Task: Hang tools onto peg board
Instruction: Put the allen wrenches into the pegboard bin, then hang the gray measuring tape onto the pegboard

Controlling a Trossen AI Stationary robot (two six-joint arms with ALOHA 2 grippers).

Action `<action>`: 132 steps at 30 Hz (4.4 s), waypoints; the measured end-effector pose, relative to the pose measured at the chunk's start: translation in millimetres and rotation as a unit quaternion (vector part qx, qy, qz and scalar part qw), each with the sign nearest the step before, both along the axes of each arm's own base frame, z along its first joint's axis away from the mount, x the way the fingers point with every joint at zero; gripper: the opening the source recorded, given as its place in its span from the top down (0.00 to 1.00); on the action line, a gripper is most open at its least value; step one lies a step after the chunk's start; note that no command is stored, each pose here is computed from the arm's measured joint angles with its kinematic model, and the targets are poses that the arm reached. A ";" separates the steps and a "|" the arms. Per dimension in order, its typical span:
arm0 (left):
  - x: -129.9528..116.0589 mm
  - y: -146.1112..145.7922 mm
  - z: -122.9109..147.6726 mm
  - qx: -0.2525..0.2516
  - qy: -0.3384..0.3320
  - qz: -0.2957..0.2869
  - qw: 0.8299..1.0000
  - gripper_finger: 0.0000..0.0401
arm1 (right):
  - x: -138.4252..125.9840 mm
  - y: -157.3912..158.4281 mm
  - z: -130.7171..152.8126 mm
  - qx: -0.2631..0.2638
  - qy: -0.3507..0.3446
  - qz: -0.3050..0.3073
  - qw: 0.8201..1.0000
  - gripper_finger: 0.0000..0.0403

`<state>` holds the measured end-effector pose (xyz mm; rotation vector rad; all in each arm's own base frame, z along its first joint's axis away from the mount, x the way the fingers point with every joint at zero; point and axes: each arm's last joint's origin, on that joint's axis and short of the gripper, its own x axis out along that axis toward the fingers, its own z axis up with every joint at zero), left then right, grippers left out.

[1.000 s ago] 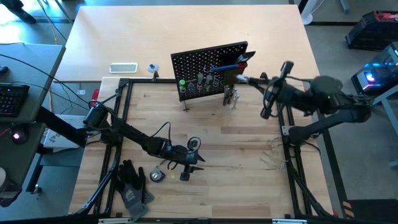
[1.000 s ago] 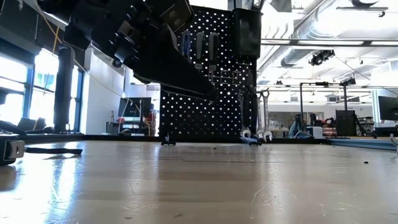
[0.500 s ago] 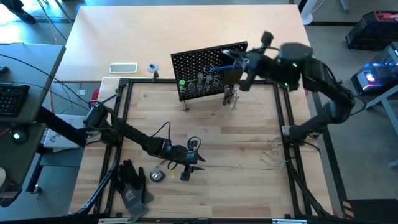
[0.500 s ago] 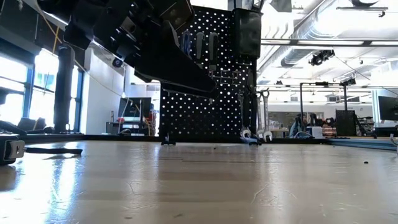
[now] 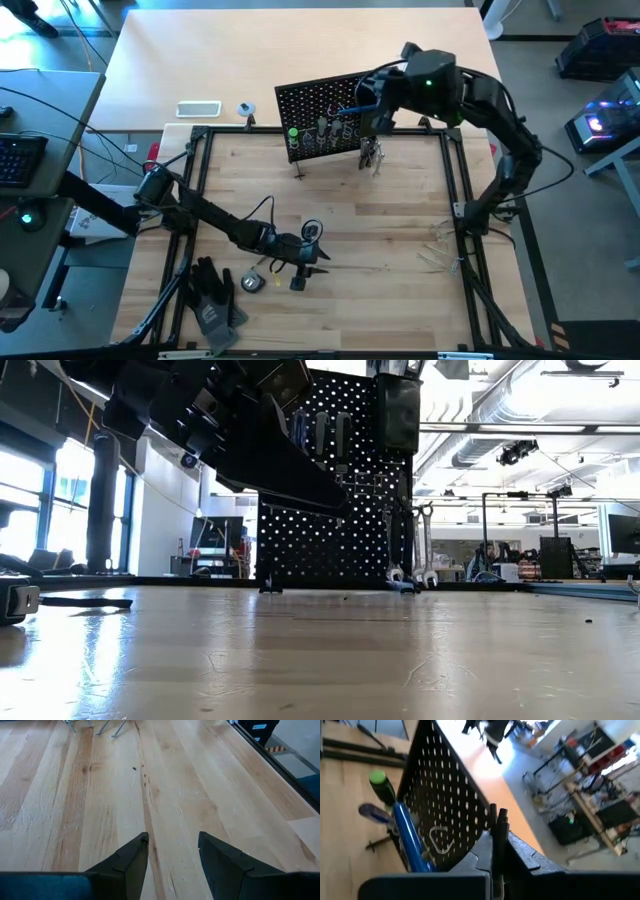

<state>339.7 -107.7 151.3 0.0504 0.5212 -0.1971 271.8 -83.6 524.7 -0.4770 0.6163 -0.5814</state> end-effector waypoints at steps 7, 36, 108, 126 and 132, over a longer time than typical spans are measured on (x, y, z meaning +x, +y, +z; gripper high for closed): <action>-0.6 -1.7 0.0 0.000 0.000 -0.003 1.000 0.59 | -4.1 -12.1 -8.9 0.044 0.014 -0.014 0.999 0.96; -1.6 -4.9 -0.1 -0.004 0.001 -0.005 1.000 0.59 | -6.5 -12.2 -12.7 0.073 0.018 -0.021 0.997 0.72; -101.9 -10.0 22.7 -0.061 0.354 0.197 0.912 0.59 | -12.2 143.5 -100.2 0.249 0.259 0.130 0.924 0.68; -114.3 -6.5 -4.8 -0.096 0.422 0.252 0.866 0.59 | 3.6 170.9 -179.7 0.248 0.324 0.117 0.905 0.68; -118.0 -6.7 -13.9 -0.119 0.417 0.240 0.868 0.62 | 3.5 177.2 -195.9 0.252 0.331 0.109 0.903 0.68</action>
